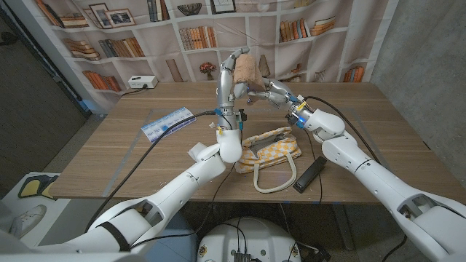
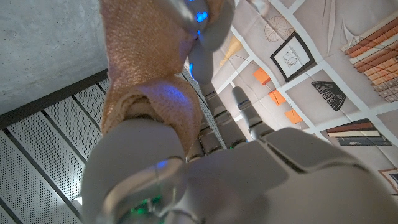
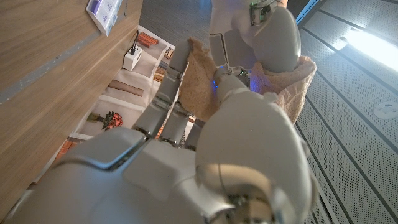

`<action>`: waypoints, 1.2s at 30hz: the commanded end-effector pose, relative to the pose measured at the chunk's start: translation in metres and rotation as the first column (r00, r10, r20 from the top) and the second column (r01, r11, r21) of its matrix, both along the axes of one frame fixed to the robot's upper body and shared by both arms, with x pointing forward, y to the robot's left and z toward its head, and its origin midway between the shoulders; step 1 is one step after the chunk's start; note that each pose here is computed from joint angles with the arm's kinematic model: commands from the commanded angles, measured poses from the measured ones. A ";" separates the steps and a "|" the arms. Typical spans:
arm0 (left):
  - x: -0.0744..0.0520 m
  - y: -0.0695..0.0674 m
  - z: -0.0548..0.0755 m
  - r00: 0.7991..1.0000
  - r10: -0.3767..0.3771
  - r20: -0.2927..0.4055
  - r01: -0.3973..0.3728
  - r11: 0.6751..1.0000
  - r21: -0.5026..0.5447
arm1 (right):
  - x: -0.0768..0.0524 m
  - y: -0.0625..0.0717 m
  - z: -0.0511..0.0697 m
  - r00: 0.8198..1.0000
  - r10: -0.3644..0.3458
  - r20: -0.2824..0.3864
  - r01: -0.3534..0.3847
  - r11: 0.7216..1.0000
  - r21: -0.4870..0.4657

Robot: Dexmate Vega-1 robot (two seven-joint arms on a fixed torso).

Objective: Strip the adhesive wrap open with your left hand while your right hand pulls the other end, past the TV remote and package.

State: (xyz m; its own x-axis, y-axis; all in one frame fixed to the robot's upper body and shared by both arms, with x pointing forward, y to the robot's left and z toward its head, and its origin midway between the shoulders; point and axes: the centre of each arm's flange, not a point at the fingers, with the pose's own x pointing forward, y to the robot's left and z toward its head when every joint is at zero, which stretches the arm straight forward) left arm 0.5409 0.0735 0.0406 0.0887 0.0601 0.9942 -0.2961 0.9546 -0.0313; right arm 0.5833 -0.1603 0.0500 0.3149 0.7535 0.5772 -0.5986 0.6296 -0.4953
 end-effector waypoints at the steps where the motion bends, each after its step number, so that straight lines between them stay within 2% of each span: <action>1: 0.000 0.014 -0.002 0.998 0.055 0.011 -0.055 0.998 0.006 | -0.002 -0.019 -0.006 0.996 -0.080 -0.034 0.082 0.995 0.048; 6: 0.001 0.021 -0.004 0.997 0.072 0.003 -0.072 0.997 -0.002 | -0.004 -0.029 -0.007 0.992 -0.116 -0.041 0.118 0.991 0.069; 14: 0.003 0.030 -0.007 0.995 0.095 0.001 -0.095 0.995 -0.029 | -0.010 -0.037 -0.001 0.985 -0.167 -0.038 0.170 0.981 0.091; 18: 0.003 0.033 -0.009 0.997 0.074 -0.012 -0.074 0.996 -0.052 | -0.014 -0.041 0.001 0.981 -0.192 -0.023 0.193 0.978 0.083; 25: 0.003 0.038 -0.013 0.996 0.092 -0.014 -0.092 0.994 -0.063 | -0.018 -0.043 0.002 0.979 -0.203 -0.012 0.203 0.978 0.040; 31: 0.005 0.042 -0.014 0.994 0.111 -0.015 -0.112 0.992 -0.066 | -0.019 -0.046 0.000 0.977 -0.213 -0.020 0.214 0.976 0.044; 36: 0.006 0.044 -0.014 0.996 0.085 -0.032 -0.088 0.993 -0.082 | -0.026 -0.046 0.001 0.972 -0.234 0.000 0.234 0.972 0.013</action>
State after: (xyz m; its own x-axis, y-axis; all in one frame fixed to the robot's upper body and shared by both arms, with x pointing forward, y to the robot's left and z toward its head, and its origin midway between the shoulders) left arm 0.5445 0.1108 0.0294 0.0887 0.1278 0.9878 -0.3849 0.9191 -0.0844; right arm 0.5667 -0.2029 0.0502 0.4630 0.6455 0.6073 -0.4665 0.7601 -0.4523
